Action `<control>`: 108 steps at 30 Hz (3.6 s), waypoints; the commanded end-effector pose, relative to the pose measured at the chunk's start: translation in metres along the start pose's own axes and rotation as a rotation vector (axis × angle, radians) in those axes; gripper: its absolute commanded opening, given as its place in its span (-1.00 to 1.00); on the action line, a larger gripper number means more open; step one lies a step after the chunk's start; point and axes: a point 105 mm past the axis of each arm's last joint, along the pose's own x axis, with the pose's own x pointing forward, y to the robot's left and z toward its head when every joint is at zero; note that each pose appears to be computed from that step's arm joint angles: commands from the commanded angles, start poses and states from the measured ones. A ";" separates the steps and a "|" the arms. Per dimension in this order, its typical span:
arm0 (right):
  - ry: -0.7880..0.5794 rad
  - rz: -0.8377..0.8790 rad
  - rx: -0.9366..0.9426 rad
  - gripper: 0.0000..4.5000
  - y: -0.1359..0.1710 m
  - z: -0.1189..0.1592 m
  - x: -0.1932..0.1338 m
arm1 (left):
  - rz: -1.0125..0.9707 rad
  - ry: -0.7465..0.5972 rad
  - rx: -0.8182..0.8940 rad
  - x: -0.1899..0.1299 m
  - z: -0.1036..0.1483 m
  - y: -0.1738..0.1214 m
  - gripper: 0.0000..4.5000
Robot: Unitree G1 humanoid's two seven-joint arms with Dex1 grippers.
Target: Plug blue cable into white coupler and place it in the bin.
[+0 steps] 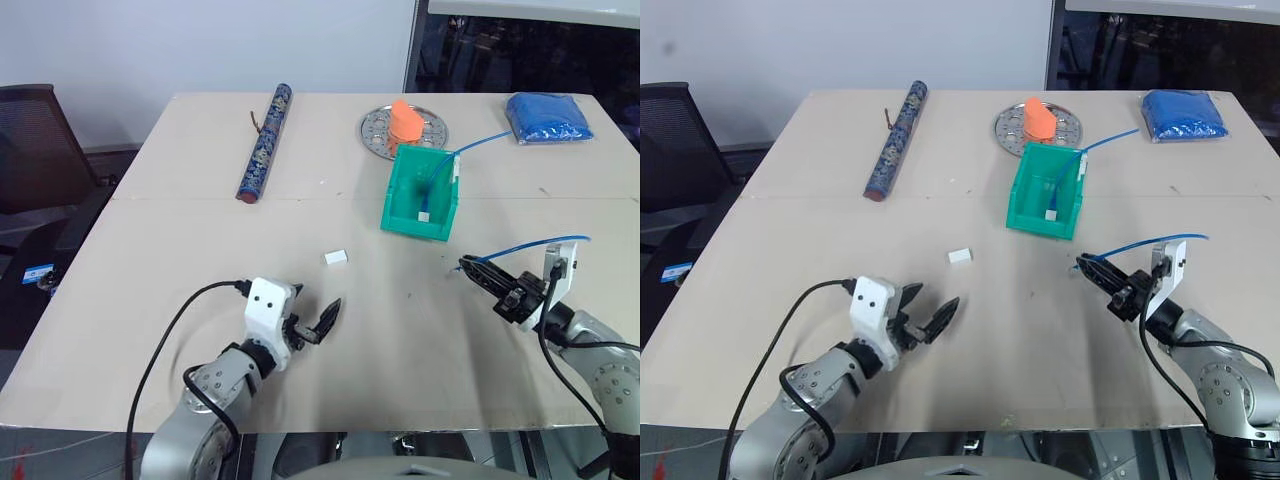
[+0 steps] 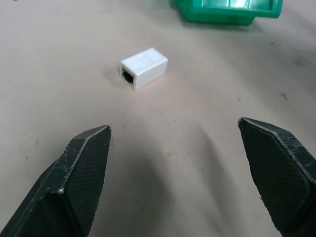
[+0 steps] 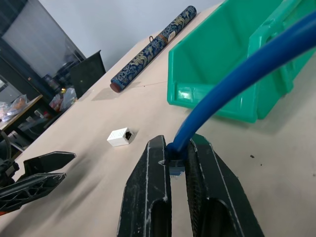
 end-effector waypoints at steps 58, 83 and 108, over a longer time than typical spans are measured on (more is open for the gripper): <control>-0.260 -0.133 -0.059 -1.00 0.008 -0.010 0.015 | -0.578 0.970 0.713 0.100 0.073 0.050 0.87; -0.234 0.257 -0.181 -1.00 0.083 0.043 0.056 | -1.028 -0.115 0.239 0.062 0.101 -0.010 -0.77; 0.081 0.561 -0.416 -1.00 0.110 0.039 0.056 | -1.033 -0.440 0.274 0.048 0.070 -0.030 -0.77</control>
